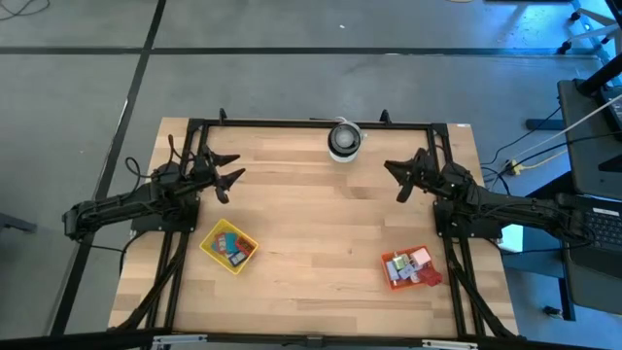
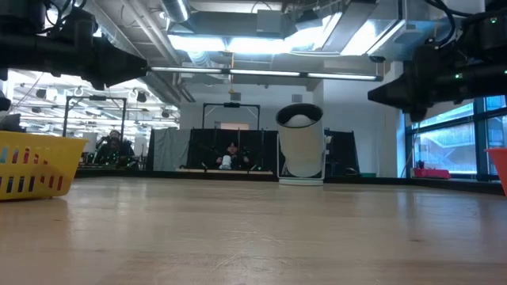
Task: Pick & Place Office items
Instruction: Return to Home Position
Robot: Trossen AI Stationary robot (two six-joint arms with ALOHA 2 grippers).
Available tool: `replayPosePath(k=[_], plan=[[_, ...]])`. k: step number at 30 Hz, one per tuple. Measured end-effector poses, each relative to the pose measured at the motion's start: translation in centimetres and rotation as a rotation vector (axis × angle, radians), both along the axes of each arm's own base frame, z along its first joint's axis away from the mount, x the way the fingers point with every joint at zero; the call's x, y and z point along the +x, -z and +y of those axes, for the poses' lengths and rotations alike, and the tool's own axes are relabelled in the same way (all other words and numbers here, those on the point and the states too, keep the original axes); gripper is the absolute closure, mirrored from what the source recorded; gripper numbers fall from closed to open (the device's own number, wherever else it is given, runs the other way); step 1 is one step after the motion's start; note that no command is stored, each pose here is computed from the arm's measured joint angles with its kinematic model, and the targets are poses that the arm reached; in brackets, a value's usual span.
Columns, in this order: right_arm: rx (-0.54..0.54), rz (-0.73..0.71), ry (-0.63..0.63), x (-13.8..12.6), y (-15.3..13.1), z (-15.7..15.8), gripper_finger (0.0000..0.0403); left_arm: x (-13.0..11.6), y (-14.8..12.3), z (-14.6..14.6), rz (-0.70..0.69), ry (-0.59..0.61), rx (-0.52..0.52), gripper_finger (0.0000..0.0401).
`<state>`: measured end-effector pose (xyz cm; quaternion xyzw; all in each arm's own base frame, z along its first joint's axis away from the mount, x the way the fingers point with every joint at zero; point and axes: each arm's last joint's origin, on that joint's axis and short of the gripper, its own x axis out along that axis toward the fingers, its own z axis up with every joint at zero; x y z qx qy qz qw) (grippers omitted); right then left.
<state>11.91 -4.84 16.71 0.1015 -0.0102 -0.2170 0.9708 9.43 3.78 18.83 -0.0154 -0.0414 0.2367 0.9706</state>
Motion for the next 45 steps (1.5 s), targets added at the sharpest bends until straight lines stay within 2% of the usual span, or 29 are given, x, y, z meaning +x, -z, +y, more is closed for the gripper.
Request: replayPosePath(k=[45], plan=[[0.000,0.008,-0.003,0.01,0.05,0.01,0.0355,0.00,0.00,0.00,0.000,0.000,0.001,0.0179]])
